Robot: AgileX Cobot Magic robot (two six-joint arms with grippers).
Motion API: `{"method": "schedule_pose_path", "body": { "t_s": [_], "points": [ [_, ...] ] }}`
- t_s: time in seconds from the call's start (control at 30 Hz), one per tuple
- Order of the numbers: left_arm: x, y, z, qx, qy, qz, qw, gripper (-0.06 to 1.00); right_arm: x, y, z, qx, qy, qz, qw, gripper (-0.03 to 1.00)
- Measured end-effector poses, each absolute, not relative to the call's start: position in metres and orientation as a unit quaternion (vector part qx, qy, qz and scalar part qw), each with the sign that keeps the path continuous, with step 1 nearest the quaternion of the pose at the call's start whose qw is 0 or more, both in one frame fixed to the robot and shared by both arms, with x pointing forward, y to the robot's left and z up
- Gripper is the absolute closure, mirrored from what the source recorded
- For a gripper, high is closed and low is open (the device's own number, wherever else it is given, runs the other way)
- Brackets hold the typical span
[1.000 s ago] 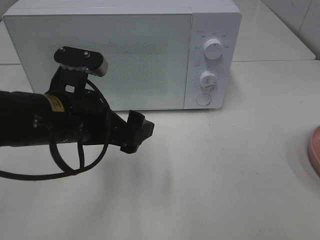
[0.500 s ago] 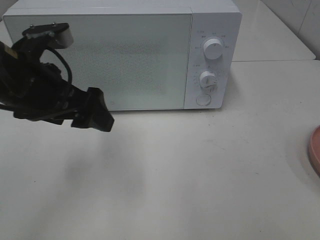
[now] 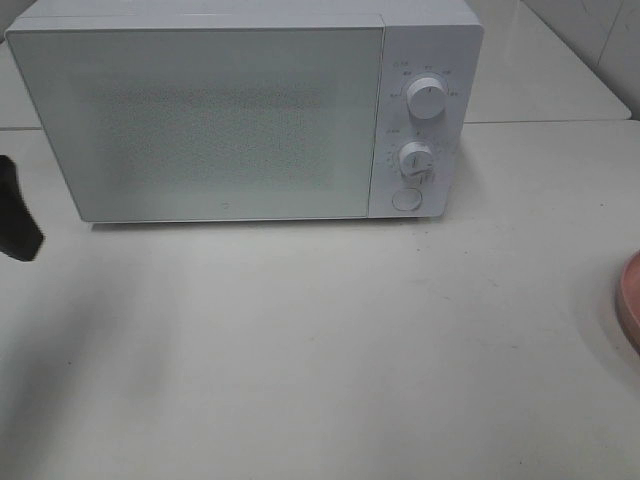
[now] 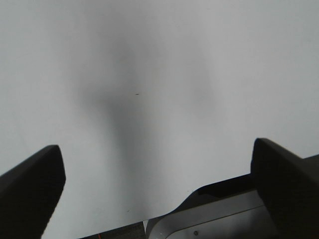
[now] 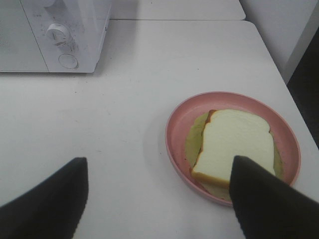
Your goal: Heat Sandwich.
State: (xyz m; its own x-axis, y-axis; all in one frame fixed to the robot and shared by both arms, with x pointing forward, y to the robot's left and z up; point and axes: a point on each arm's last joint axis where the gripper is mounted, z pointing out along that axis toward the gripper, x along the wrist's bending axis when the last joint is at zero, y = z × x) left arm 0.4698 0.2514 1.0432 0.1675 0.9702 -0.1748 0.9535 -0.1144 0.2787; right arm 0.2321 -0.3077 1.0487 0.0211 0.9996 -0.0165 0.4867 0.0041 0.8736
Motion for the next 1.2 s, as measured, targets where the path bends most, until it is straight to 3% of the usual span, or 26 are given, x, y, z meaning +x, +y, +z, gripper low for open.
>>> {"method": "schedule_pose_path", "body": {
  "t_s": [0.43, 0.87, 1.2],
  "points": [
    [0.420, 0.283, 1.088, 0.712, 0.669, 0.114, 0.180, -0.01, 0.232, -0.308, 1.049, 0.613, 0.606, 0.349, 0.367, 0.21],
    [0.333, 0.291, 1.059, 0.705, 0.660, 0.157, 0.208, -0.01, 0.232, -0.308, 1.049, 0.613, 0.606, 0.349, 0.367, 0.21],
    [0.287, 0.294, 1.049, 0.681, 0.640, 0.224, 0.274, -0.01, 0.232, -0.308, 1.049, 0.613, 0.606, 0.349, 0.367, 0.21]
  ]
}}
